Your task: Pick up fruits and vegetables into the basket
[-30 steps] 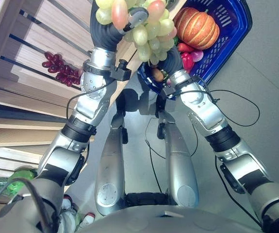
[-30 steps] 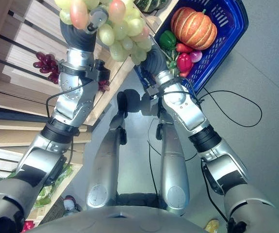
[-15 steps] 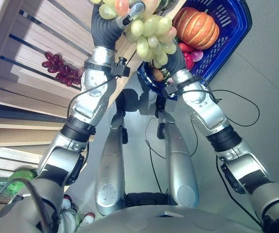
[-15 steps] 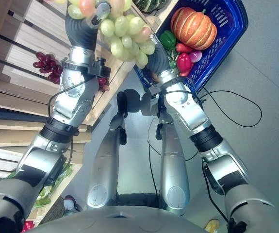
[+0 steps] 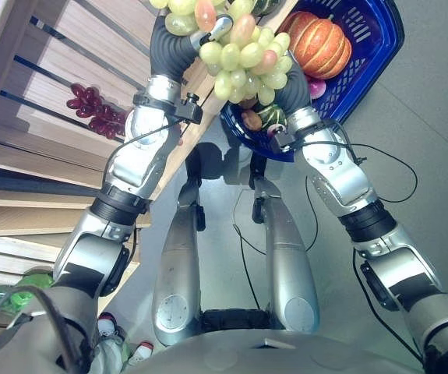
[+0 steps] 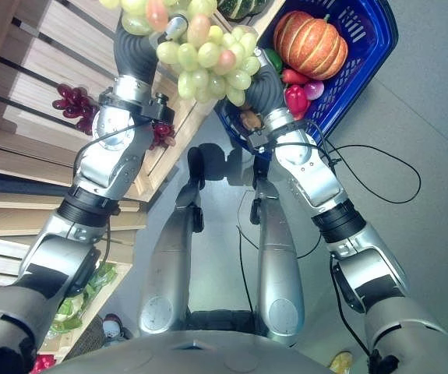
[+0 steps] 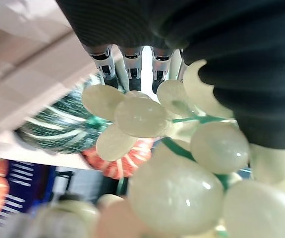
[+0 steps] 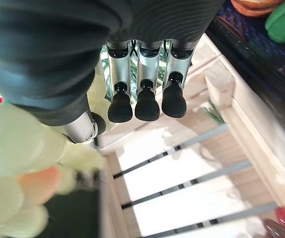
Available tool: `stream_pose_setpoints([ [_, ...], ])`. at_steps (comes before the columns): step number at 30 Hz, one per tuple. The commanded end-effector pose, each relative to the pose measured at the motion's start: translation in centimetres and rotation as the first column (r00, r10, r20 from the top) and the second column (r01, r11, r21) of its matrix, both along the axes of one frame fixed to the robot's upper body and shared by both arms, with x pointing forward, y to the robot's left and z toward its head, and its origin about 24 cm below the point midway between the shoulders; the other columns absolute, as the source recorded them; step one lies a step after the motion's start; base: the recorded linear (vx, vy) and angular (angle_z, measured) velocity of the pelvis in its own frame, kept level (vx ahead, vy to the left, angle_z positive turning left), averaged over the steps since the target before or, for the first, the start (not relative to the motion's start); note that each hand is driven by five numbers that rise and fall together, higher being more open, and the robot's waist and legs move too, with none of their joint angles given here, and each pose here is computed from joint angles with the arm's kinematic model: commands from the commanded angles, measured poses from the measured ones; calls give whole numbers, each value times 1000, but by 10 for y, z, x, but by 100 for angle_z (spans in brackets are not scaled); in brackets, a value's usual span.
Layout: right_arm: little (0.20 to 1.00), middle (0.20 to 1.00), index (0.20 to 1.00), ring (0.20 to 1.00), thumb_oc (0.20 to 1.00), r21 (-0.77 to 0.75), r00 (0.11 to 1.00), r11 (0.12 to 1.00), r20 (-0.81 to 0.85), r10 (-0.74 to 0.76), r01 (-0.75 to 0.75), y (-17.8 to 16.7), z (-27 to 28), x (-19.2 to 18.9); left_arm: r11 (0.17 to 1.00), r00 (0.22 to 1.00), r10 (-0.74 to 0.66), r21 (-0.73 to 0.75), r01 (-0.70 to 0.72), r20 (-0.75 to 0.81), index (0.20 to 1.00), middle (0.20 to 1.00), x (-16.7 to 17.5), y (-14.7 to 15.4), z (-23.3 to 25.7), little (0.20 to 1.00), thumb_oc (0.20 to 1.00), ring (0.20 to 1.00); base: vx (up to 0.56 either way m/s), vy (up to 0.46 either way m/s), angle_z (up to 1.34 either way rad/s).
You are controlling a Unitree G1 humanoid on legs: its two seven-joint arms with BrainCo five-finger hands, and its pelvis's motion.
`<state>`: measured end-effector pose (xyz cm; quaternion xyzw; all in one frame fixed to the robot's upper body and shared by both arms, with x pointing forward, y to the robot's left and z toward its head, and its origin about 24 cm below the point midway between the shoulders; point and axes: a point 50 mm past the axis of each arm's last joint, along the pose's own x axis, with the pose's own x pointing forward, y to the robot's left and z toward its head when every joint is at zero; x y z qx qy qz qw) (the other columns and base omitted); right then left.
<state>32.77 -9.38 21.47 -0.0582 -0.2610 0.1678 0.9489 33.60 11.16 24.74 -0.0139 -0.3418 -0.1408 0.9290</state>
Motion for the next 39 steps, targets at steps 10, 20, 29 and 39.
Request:
stream_pose_setpoints([
  [10, 200, 200, 200, 200, 200, 123, 971, 987, 226, 76, -106, 6, 38, -24, 1000, 1000, 8, -4, -8, 15, 1000, 1000, 1, -2, -1, 1000, 1000, 1000, 0, 0, 0],
  [20, 200, 200, 200, 200, 200, 137, 970, 986, 235, 62, -96, 4, 39, -23, 1000, 1000, 6, -16, -6, 13, 1000, 1000, 1, -2, 0, 1000, 1000, 1000, 0, 0, 0],
  [29, 200, 200, 200, 200, 200, 177, 971, 982, 238, 27, -71, -2, 41, -22, 999, 1000, 21, -36, -22, -6, 1000, 1000, 3, 2, -1, 1000, 1000, 1000, 0, 0, 0],
  [39, 200, 200, 200, 200, 200, 194, 971, 979, 238, 17, -65, -6, 39, -22, 995, 998, 28, -93, -23, 49, 1000, 1000, -2, 6, 2, 1000, 1000, 1000, 0, 0, 0],
])
